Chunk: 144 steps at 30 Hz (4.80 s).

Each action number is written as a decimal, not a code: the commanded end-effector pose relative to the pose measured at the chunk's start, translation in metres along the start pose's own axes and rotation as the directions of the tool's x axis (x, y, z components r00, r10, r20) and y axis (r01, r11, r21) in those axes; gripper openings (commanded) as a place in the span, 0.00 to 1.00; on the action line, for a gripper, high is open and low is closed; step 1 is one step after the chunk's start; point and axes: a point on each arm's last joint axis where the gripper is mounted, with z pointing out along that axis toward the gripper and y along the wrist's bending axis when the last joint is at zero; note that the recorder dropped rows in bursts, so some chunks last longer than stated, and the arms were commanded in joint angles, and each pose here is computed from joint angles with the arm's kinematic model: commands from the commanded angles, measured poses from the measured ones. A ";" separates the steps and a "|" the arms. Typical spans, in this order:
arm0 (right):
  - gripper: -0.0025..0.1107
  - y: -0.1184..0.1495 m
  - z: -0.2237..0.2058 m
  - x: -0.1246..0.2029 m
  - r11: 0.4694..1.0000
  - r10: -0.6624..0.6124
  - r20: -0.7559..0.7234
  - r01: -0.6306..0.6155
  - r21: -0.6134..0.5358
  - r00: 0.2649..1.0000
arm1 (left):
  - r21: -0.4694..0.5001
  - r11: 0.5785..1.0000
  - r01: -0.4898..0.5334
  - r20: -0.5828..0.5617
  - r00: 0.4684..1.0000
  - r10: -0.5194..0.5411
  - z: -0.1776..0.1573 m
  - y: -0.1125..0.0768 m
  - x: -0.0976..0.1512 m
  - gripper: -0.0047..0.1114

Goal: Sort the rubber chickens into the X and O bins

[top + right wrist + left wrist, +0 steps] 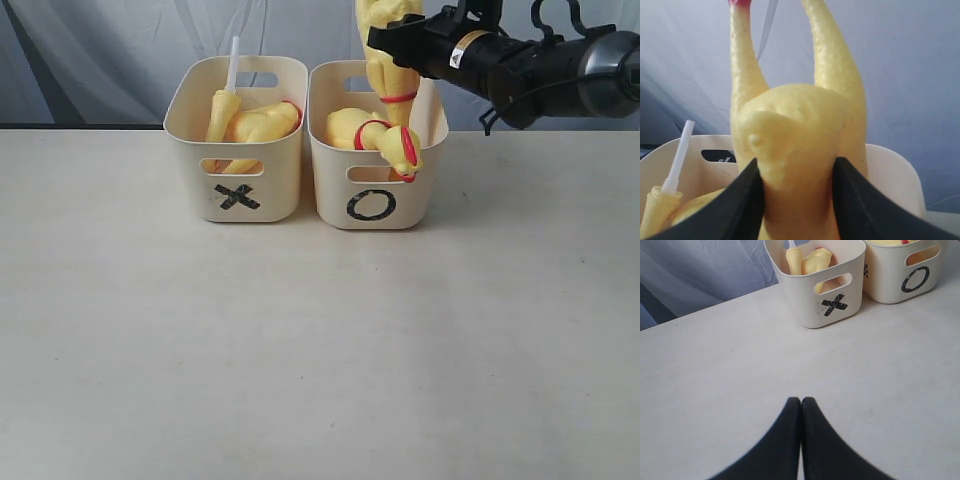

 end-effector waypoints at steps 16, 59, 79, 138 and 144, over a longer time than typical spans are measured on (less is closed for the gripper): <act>0.01 -0.006 0.011 0.011 0.999 -0.015 -0.060 0.016 0.029 0.998 | 0.000 1.000 -0.001 0.002 1.000 0.001 -0.001 0.000 0.001 0.04; 0.49 -0.009 0.017 0.024 1.000 -0.017 -0.065 0.018 0.020 0.998 | -0.021 0.999 -0.027 -0.027 0.999 0.026 -0.001 0.002 0.004 0.04; 0.49 -0.009 0.017 0.023 1.000 -0.017 -0.071 0.019 0.024 0.997 | -0.028 0.999 -0.035 -0.038 0.999 0.033 -0.001 0.003 0.005 0.04; 0.02 0.036 -0.362 -0.032 0.984 -0.180 0.242 0.178 0.032 0.953 | -0.035 0.998 -0.057 -0.054 0.997 0.055 -0.002 0.003 0.006 0.04; 0.02 0.038 -0.370 -0.035 0.983 -0.181 0.272 0.179 0.030 0.945 | -0.092 0.995 -0.025 0.007 1.000 0.025 -0.014 0.005 0.010 0.04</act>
